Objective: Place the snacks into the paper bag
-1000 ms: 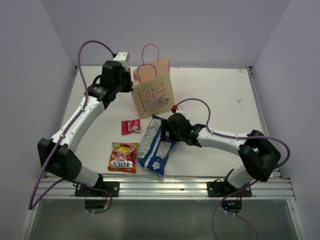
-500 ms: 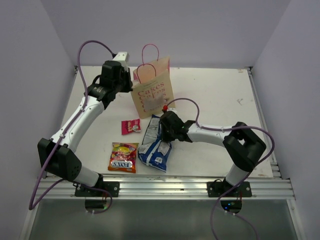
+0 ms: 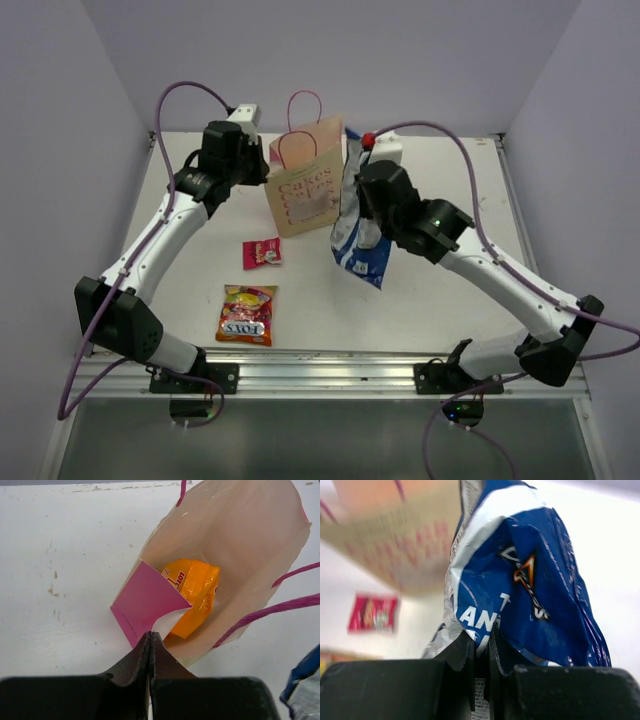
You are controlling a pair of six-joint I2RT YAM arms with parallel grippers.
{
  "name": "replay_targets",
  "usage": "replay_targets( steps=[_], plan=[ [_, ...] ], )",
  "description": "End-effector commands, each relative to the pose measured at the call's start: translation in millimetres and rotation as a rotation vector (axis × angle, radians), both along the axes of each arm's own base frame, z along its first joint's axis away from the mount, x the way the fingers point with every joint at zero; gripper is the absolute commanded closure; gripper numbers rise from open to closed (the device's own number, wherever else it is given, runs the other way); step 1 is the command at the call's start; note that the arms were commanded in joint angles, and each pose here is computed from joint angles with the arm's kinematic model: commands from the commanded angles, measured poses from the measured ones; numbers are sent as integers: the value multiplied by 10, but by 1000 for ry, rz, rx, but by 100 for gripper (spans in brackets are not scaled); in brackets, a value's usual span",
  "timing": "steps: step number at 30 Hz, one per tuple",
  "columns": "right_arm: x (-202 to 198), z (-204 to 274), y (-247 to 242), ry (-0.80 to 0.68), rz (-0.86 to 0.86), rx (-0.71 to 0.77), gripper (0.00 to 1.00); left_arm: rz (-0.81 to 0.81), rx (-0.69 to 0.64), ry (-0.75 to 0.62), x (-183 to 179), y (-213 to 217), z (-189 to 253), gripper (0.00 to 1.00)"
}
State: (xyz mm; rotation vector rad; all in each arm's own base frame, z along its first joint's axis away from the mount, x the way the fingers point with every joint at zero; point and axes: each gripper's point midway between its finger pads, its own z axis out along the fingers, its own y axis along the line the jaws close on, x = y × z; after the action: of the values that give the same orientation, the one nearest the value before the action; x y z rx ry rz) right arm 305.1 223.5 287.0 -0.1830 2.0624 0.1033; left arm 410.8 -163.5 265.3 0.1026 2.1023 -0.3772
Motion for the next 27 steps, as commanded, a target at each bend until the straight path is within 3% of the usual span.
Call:
replay_targets(
  steps=[1,3,4,6,7,12,14,15,17,21,27],
  plan=[
    [261,1062,-452,-317,-151,-103,100,-70,-43,-20,-85,-85,140,100],
    [378,1352,-527,-427,-176,-166,100,-78,-48,-20,-107,-94,150,100],
    [491,1620,-504,-528,-215,-93,100,-85,-52,-22,-122,-103,163,100],
    [612,1856,-497,-627,-229,-123,100,-94,-54,-18,-149,-109,159,100],
    [674,2085,-510,-707,-265,-62,100,-103,-58,-15,-164,-124,153,100],
    [1173,2461,-251,-847,-306,-119,100,-125,-73,-9,-221,-153,153,100],
    [1204,2809,-257,-939,-341,-71,100,-134,-81,-9,-240,-169,163,100],
    [1394,2693,-84,-935,-314,-113,100,-135,-85,-8,-250,-173,159,100],
    [1433,2926,-57,-978,-324,-81,100,-138,-90,-6,-266,-177,159,100],
    [1591,2959,133,-1003,-293,-57,100,-140,-89,-4,-281,-174,154,100],
    [1730,2666,350,-940,-248,-11,100,-134,-86,-4,-276,-164,146,100]
  ],
)
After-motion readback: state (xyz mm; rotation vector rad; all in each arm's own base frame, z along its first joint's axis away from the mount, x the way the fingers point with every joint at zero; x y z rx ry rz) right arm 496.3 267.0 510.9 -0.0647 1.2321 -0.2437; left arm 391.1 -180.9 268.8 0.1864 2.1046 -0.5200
